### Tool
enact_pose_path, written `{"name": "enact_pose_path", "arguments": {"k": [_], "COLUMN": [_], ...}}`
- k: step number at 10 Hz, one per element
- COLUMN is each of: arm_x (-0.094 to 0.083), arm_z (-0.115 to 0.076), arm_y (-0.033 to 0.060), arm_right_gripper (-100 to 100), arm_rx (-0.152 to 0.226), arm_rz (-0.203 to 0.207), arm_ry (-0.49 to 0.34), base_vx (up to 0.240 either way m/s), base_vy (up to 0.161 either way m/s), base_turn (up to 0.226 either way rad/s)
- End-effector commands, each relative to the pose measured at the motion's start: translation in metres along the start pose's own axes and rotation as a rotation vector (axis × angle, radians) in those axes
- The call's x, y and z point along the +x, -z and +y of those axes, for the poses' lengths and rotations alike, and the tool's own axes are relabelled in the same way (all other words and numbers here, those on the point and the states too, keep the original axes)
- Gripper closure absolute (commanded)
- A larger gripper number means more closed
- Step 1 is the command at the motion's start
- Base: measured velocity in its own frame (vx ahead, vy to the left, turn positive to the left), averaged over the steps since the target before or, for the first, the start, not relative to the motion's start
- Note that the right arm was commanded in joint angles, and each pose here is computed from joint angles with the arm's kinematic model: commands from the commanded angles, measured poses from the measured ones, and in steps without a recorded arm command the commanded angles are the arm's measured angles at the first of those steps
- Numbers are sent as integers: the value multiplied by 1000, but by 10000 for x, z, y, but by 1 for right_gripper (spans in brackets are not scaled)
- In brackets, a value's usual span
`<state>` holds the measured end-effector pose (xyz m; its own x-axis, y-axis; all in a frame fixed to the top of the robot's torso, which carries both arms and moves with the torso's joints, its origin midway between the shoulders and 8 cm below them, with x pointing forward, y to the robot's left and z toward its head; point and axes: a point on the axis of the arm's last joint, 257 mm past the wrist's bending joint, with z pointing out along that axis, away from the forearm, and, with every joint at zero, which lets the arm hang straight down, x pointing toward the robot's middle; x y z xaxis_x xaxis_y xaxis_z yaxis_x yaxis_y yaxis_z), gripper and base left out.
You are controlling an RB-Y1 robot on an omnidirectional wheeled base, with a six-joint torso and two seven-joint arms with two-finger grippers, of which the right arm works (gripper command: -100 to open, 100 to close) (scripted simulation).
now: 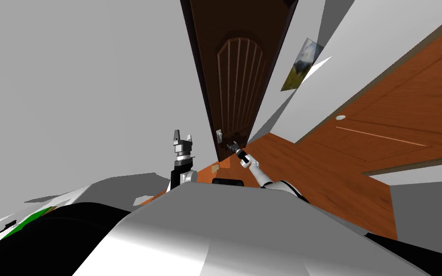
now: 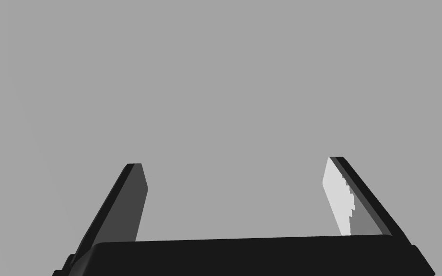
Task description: Pull the door open
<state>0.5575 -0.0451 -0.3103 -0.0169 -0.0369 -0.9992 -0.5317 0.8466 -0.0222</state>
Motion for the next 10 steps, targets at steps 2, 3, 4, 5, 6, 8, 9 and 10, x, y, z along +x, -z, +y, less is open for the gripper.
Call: {"name": "enact_pose_path", "arguments": {"k": [2, 3, 4, 5, 6, 8, 9, 10], "arm_x": [11, 11, 11, 9, 6, -5, -15, -20], "arm_z": [-322, -550, -550, -661, -771, -1082, -1269, -1360], "arm_y": [76, 129, 129, 157, 187, 280, 344, 377], "arm_right_gripper": [-100, -100, -100, -100, -100, -100, -100, -100], "arm_rx": [54, 94, 94, 114, 135, 193, 230, 248], "arm_rz": [1, 1, 1, 0, -1, -4, -7, -9], "arm_ry": [2, 0, 0, -1, -3, -9, -13, -16], "base_vx": [-1, 15, 16, 14, 21, 43, 59, 70], "base_vy": [27, 45, 32, 27, 32, 58, 70, 49], "base_turn": [204, 337, 156, 118, 209, 309, 310, 261]}}
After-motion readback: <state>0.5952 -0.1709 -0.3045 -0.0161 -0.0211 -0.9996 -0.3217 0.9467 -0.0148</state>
